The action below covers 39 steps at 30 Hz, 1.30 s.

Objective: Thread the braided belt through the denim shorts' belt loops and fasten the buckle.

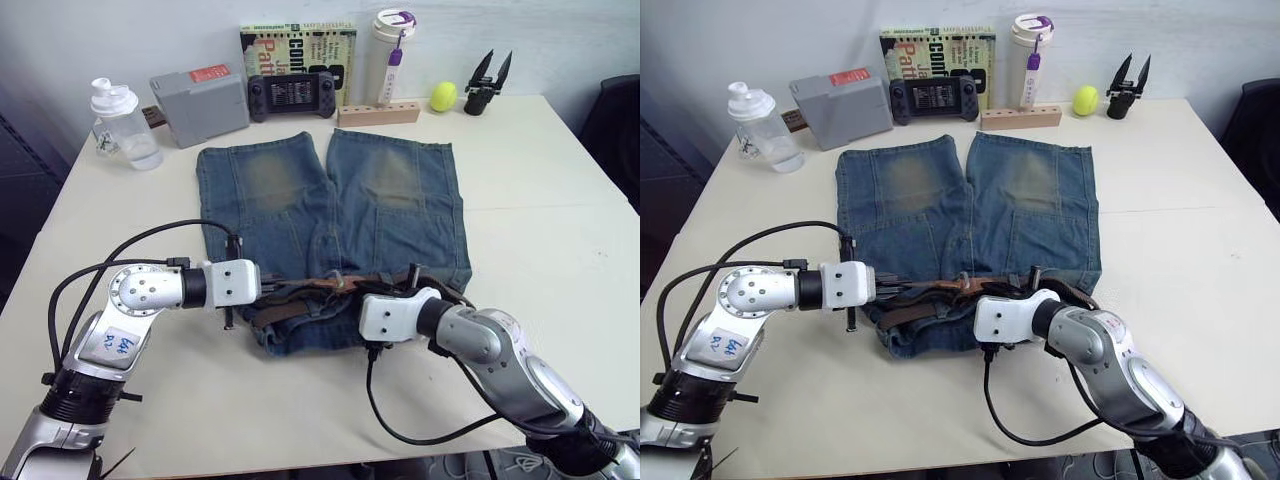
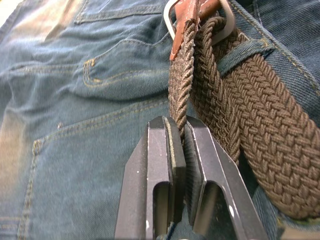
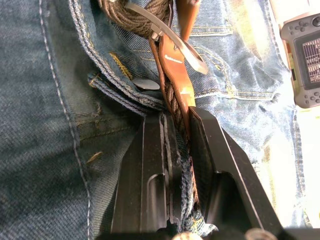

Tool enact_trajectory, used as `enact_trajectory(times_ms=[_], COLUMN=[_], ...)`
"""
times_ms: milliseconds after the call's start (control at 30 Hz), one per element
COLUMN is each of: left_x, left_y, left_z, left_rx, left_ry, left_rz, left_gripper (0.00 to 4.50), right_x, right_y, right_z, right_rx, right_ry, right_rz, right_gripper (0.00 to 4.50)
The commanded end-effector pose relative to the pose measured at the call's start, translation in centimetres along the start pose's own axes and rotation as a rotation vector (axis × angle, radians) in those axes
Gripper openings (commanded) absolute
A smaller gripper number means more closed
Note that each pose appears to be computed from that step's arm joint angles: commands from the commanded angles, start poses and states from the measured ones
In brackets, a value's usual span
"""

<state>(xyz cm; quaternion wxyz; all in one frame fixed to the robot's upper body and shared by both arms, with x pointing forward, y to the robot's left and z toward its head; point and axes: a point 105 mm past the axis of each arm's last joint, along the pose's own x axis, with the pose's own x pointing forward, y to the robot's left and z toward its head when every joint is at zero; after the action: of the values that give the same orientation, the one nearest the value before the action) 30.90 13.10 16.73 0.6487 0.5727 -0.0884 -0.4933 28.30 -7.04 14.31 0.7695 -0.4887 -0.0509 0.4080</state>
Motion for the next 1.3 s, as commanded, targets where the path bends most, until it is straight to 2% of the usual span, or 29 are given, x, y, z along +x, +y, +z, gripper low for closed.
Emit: enact_trajectory(times_ms=[33, 267, 400, 500, 700, 800, 1067, 1200, 1300], left_x=[-0.3, 1.6, 3.5, 4.4, 4.1, 4.2, 4.9, 5.3, 5.9], left_y=[0.4, 0.7, 0.4, -0.6, -2.8, -3.6, -1.7, -0.5, -0.1], left_z=[0.1, 1.4, 2.1, 3.1, 4.2, 4.3, 3.8, 3.5, 3.9], left_rx=[0.041, 0.042, -0.016, -0.098, -0.191, -0.196, -0.158, -0.138, -0.138], left_ry=[0.014, -0.042, -0.088, -0.146, -0.208, -0.203, -0.171, -0.163, -0.187], left_rz=[-0.004, 0.011, 0.034, 0.021, -0.052, -0.094, -0.018, 0.021, 0.027], left_gripper=[0.0, 0.0, 0.0, 0.0, 0.0, 0.0, 0.0, 0.0, 0.0], right_x=[-0.4, -0.2, -0.1, 0.0, -0.2, -0.2, -0.2, -0.5, -0.5], right_y=[-0.9, -0.8, -0.7, -0.7, -0.9, -1.0, 0.6, 2.5, 3.0], right_z=[1.3, 1.6, 1.7, 1.6, 1.3, 1.3, 2.3, 1.4, 0.5], right_rx=[-0.021, -0.02, -0.02, -0.013, 0.003, 0.027, -0.034, -0.042, -0.011], right_ry=[-0.047, -0.061, -0.063, -0.06, -0.041, -0.042, -0.088, -0.055, -0.017], right_rz=[-0.039, -0.034, -0.032, -0.038, -0.054, -0.06, 0.036, 0.142, 0.162], right_gripper=[0.08, 0.08, 0.08, 0.08, 0.08, 0.08, 0.08, 0.08, 0.08])
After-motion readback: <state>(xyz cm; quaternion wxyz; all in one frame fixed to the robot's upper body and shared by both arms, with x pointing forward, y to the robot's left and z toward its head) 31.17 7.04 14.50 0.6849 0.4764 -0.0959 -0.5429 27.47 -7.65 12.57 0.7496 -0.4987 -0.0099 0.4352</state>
